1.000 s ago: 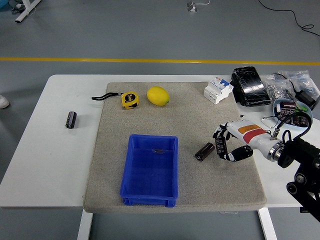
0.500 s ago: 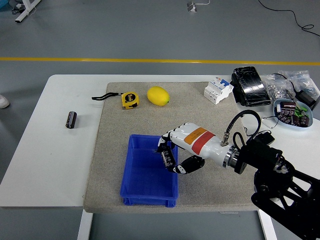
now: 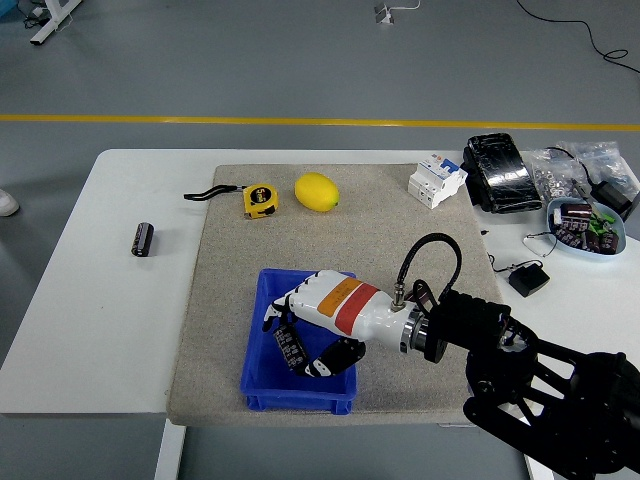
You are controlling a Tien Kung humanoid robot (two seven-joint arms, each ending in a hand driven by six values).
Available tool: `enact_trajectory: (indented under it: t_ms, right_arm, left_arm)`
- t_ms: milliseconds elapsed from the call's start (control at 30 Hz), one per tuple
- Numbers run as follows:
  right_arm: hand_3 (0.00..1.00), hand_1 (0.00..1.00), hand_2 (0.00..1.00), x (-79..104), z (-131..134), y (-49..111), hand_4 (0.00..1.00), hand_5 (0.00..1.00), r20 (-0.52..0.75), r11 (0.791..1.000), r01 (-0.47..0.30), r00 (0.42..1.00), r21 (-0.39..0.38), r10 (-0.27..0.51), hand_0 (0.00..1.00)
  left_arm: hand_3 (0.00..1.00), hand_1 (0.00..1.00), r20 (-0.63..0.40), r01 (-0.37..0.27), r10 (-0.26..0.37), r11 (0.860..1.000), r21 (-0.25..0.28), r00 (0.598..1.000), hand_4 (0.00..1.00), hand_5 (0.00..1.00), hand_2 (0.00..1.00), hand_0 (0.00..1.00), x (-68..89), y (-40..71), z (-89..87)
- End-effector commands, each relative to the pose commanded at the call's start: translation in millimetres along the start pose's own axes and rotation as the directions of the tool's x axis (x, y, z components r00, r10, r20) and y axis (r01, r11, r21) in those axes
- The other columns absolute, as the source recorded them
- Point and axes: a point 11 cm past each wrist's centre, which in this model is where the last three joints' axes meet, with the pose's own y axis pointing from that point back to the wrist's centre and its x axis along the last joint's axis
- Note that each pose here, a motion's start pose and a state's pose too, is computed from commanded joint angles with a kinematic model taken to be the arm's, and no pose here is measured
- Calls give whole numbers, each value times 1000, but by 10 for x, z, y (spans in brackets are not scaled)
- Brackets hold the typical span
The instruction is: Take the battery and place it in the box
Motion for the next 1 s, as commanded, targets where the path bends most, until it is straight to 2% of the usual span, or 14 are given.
enact_trajectory:
  t_ms: [67, 100, 400, 533, 633, 733, 867, 900, 1000]
  right_arm:
    - [864, 637, 756, 1, 18, 3, 969, 171, 7, 1000, -3, 1000, -6, 3, 624]
    - [989, 713, 856, 6, 27, 6, 998, 248, 12, 1000, -7, 1000, -9, 7, 706]
    - [998, 728, 886, 102, 99, 37, 998, 250, 49, 997, -75, 996, -33, 77, 731]
    - [990, 709, 862, 208, 304, 102, 998, 234, 58, 984, -140, 987, -113, 147, 709]
    - [990, 709, 862, 285, 544, 188, 998, 234, 55, 959, -199, 975, -200, 214, 709]
    - [949, 696, 843, 286, 824, 317, 998, 231, 42, 917, -245, 962, -316, 271, 688]
    - [949, 696, 843, 193, 1087, 500, 998, 231, 40, 856, -276, 945, -437, 325, 688]
    - [928, 695, 833, 163, 1126, 535, 998, 279, 42, 846, -278, 942, -455, 332, 689]
    - [928, 695, 833, 51, 1241, 648, 998, 279, 54, 818, -271, 937, -507, 344, 689]
  left_arm:
    - [616, 568, 0, 0, 0, 1000, 1, 1000, 625, 668, 627, 614, 1, -1, -5]
    - [615, 568, 0, 0, 0, 1000, 2, 1000, 626, 666, 625, 613, 0, -1, -7]
    - [615, 568, 2, 0, 0, 1000, 3, 1000, 624, 665, 625, 613, -10, 1, -6]
    - [617, 568, 2, 0, 0, 1000, 1, 1000, 623, 664, 624, 613, -12, 2, 1]
    - [617, 568, 2, 0, 0, 1000, 0, 1000, 623, 664, 624, 613, -9, 3, 6]
    - [616, 568, 2, 0, 0, 1000, -1, 1000, 624, 667, 623, 613, -8, 3, 10]
    - [616, 568, 1, 1, -1, 1000, -1, 1000, 624, 667, 623, 613, -12, 3, 9]
    - [616, 567, 1, 1, -1, 1000, -1, 1000, 622, 664, 623, 613, -14, 4, 9]
    - [616, 567, 3, 3, -3, 1000, -1, 1000, 622, 664, 623, 613, -22, 5, 13]
